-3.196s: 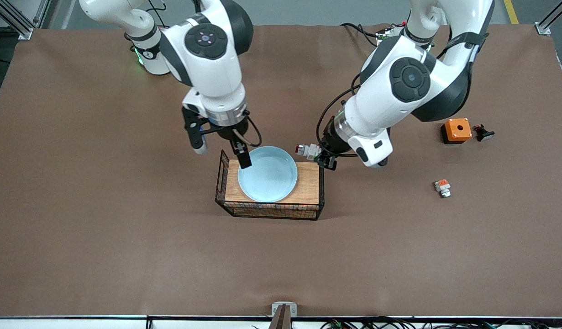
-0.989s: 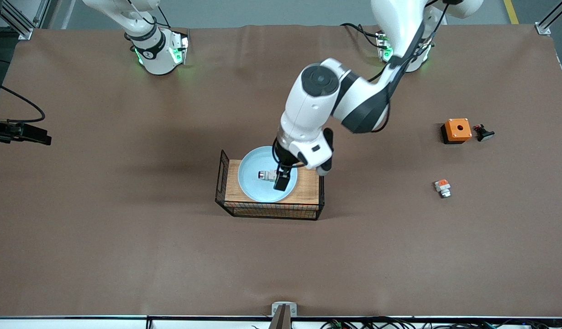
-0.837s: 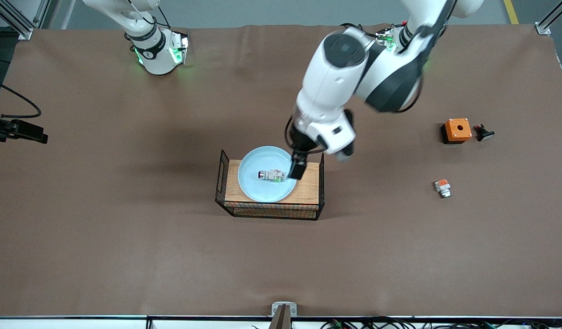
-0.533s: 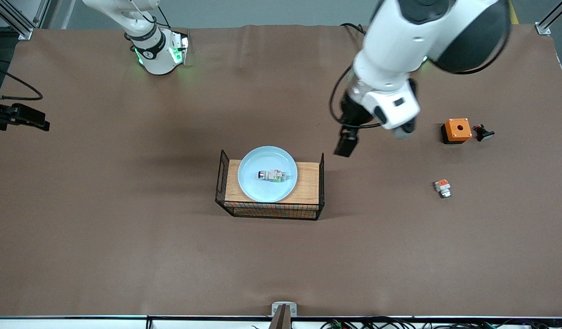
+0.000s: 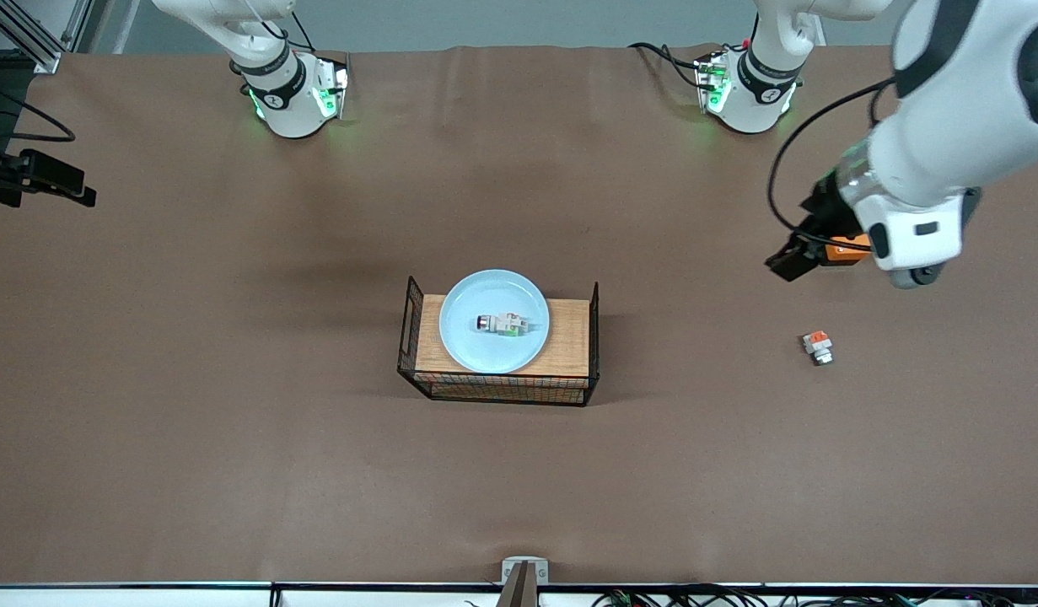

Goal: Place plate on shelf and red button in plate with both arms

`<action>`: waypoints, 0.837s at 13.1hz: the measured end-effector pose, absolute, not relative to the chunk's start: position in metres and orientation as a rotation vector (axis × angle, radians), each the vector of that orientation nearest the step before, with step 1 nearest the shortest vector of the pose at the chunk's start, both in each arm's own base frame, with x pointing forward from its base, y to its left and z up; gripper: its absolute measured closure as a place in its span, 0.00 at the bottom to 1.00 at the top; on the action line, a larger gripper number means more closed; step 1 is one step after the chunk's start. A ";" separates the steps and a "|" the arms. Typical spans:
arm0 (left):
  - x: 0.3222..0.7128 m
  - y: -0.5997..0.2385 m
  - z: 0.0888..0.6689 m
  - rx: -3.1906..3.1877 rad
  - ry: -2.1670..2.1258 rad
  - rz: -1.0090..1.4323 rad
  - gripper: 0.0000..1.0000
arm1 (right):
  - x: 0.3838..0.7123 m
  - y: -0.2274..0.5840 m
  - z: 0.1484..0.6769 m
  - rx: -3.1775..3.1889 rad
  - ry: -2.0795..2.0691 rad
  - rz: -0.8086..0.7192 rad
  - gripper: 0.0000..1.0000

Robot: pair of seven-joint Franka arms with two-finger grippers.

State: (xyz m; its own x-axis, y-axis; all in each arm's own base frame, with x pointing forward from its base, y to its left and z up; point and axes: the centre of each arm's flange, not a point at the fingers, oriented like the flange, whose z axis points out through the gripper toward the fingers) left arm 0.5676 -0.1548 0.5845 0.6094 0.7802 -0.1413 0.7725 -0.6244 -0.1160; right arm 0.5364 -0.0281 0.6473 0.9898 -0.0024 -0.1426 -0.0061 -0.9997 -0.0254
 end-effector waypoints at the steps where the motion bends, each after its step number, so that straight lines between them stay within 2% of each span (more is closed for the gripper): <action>1: 0.563 -0.132 0.583 -2.813 -1.271 0.298 0.00 | 0.533 -0.023 0.650 -3.110 0.004 0.209 0.00; 5: 0.535 -0.052 0.592 -2.991 -0.942 0.318 0.00 | 0.521 -0.010 0.646 -3.117 0.062 0.137 0.00; 8: 0.536 0.006 0.597 -3.123 -0.646 0.226 0.00 | 0.508 -0.018 0.640 -3.114 0.090 0.108 0.00; 11: 0.543 0.034 0.601 -3.154 -0.567 0.116 0.00 | 0.505 -0.019 0.642 -3.113 0.094 0.076 0.00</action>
